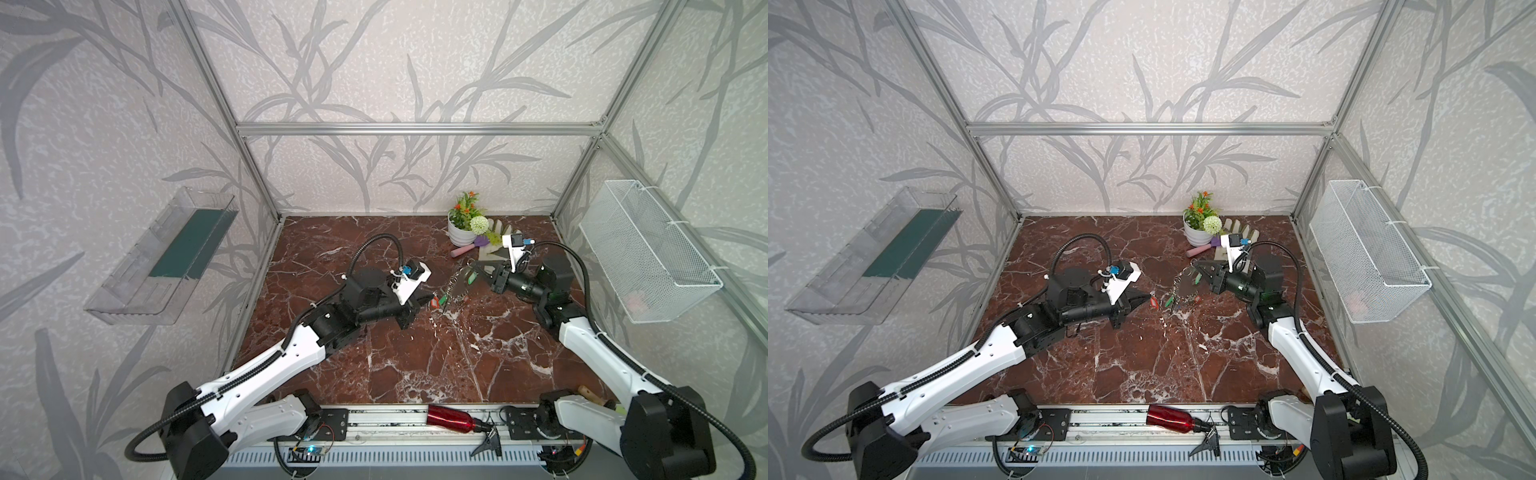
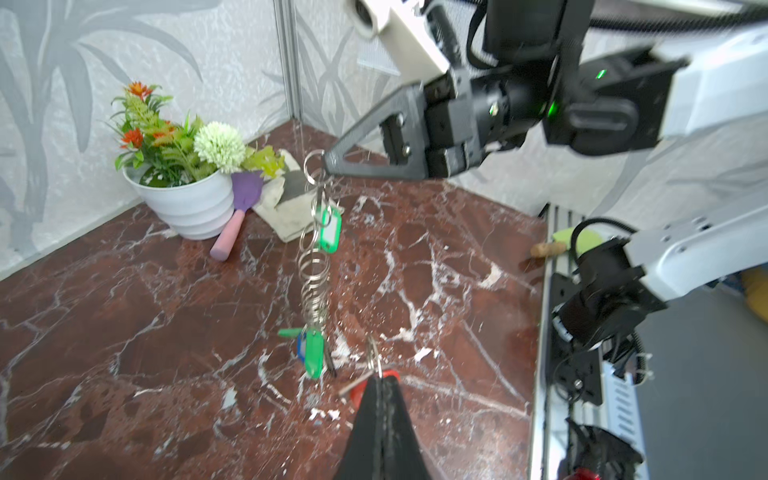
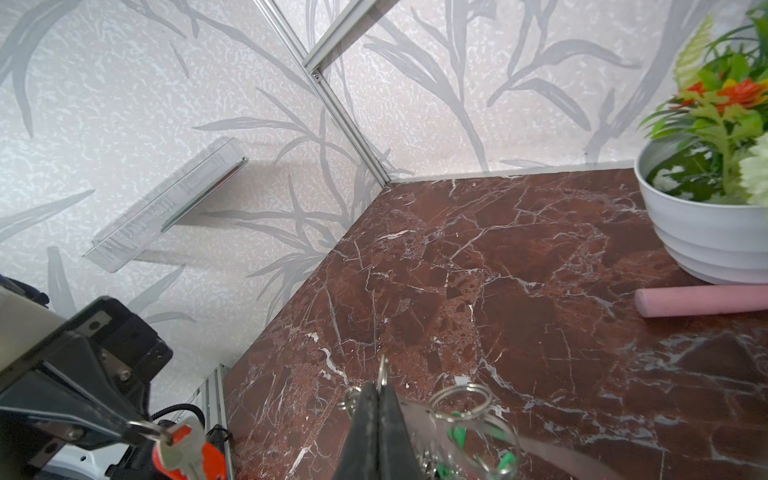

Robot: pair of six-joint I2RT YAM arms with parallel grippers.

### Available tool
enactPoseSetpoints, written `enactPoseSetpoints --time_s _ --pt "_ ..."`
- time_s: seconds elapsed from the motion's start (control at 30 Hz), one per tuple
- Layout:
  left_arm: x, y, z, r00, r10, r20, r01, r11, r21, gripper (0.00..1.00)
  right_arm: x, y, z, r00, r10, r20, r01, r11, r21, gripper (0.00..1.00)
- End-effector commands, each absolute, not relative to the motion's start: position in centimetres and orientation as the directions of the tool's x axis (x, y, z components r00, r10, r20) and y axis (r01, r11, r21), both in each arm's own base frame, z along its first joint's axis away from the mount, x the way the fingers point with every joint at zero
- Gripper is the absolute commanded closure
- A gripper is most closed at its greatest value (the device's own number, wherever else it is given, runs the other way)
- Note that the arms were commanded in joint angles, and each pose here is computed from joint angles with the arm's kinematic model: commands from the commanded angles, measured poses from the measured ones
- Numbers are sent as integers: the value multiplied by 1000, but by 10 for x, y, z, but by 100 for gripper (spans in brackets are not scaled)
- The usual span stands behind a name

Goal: Put the keys on the keyring

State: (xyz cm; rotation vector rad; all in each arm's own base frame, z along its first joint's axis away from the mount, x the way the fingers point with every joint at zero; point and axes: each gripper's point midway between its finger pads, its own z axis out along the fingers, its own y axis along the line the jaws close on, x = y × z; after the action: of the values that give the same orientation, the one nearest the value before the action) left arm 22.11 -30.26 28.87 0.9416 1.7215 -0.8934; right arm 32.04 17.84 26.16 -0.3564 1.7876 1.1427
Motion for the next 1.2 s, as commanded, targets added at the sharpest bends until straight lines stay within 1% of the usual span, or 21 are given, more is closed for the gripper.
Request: enactPoseSetpoints --time_s 0.0,0.2,0.3,0.5,0.67,0.83,0.93,1.03,1.1,1.17 --pt "213 -305 324 -268 72 -961 901 372 -223 100 310 189 305 -364 215 -906 -775 469 422 100" --pt "210 -305 358 -298 -98 -949 905 286 -314 100 308 196 306 -361 198 -911 -787 460 411 100" --pt "209 -305 368 -312 -156 -937 906 248 -343 100 308 196 306 -360 199 -911 -787 460 411 100" --pt "210 -307 366 -342 -137 -930 900 238 -366 100 302 197 313 -321 196 -927 -813 444 375 100" --pt "216 -306 356 -407 -61 -912 878 251 -408 100 300 198 316 -283 207 -936 -835 428 347 100" --pt "227 -297 340 -450 8 -893 851 306 -427 100 304 199 312 -269 206 -941 -837 433 334 100" --pt "236 -288 308 -477 99 -874 825 395 -405 100 308 195 310 -265 210 -941 -820 464 335 100" --pt "235 -280 271 -512 238 -825 809 457 -370 100 314 186 304 -263 194 -945 -771 546 327 100" --pt "237 -272 251 -534 299 -791 792 503 -345 100 319 175 300 -262 184 -947 -714 624 319 100" --pt "241 -263 224 -555 367 -746 773 558 -301 100 320 166 299 -251 181 -951 -675 672 306 100"
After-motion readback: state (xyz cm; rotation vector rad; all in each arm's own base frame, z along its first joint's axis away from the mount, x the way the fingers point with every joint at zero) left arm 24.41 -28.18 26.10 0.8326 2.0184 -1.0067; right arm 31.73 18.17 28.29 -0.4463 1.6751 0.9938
